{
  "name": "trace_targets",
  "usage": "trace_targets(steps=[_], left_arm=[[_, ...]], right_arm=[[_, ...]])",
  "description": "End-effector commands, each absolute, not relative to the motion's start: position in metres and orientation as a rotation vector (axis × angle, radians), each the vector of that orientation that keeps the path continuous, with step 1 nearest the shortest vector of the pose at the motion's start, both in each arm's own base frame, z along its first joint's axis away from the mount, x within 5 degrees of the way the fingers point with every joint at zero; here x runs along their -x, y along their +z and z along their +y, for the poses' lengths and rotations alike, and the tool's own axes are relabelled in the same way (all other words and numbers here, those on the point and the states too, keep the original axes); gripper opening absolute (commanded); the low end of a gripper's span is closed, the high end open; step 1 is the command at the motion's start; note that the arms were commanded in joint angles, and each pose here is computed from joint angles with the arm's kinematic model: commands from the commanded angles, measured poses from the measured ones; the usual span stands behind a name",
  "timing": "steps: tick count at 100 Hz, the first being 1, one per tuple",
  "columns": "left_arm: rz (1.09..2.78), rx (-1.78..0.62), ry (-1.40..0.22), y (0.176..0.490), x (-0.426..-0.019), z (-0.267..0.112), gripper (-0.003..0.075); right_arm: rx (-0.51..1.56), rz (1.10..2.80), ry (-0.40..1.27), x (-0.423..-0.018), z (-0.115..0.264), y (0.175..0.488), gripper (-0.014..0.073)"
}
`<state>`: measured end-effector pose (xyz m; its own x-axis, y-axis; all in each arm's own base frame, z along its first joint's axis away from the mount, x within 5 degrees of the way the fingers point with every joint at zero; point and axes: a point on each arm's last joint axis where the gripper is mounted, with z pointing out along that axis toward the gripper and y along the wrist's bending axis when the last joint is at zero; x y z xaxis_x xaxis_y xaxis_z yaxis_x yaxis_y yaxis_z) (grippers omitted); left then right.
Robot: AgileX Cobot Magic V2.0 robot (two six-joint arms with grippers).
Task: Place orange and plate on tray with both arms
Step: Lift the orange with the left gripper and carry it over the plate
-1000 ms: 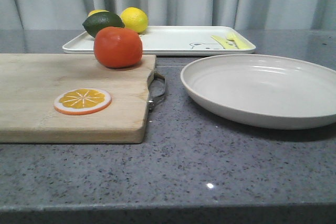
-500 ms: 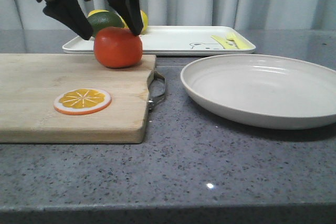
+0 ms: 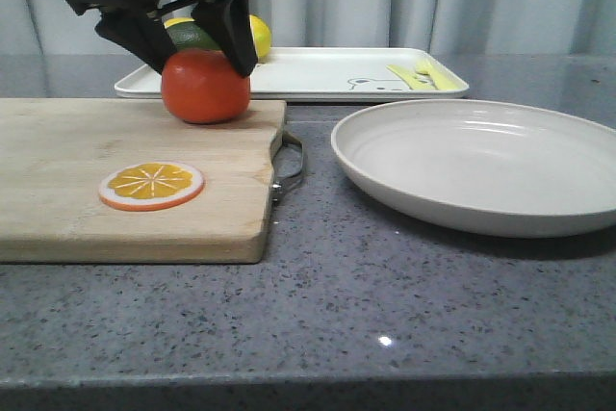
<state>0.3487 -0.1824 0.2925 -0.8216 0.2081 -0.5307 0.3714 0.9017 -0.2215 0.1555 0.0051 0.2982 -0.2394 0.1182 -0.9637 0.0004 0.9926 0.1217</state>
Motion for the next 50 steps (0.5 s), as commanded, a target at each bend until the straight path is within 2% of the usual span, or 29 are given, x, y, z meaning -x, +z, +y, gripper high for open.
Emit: trace_targets(steps=[1,19,37,50], left_arm=[[2.448,-0.408,-0.476,0.322,-0.344,-0.184,0.0342],[2.435,-0.412,-0.534,0.331,-0.342,-0.19,0.026],[2.343,-0.513,-0.587,0.358,-0.33,-0.219,0.0259],[2.308,-0.62,-0.631,0.362,-0.317,-0.252,0.026]], right_arm=[[-0.081,1.706,0.119,-0.158,0.005,0.317,-0.006],[-0.081,1.706,0.119,-0.158,0.005,0.317,-0.006],[-0.081,1.706,0.119,-0.158,0.005,0.317,-0.006],[-0.081,1.706,0.119,-0.158,0.005,0.317,-0.006]])
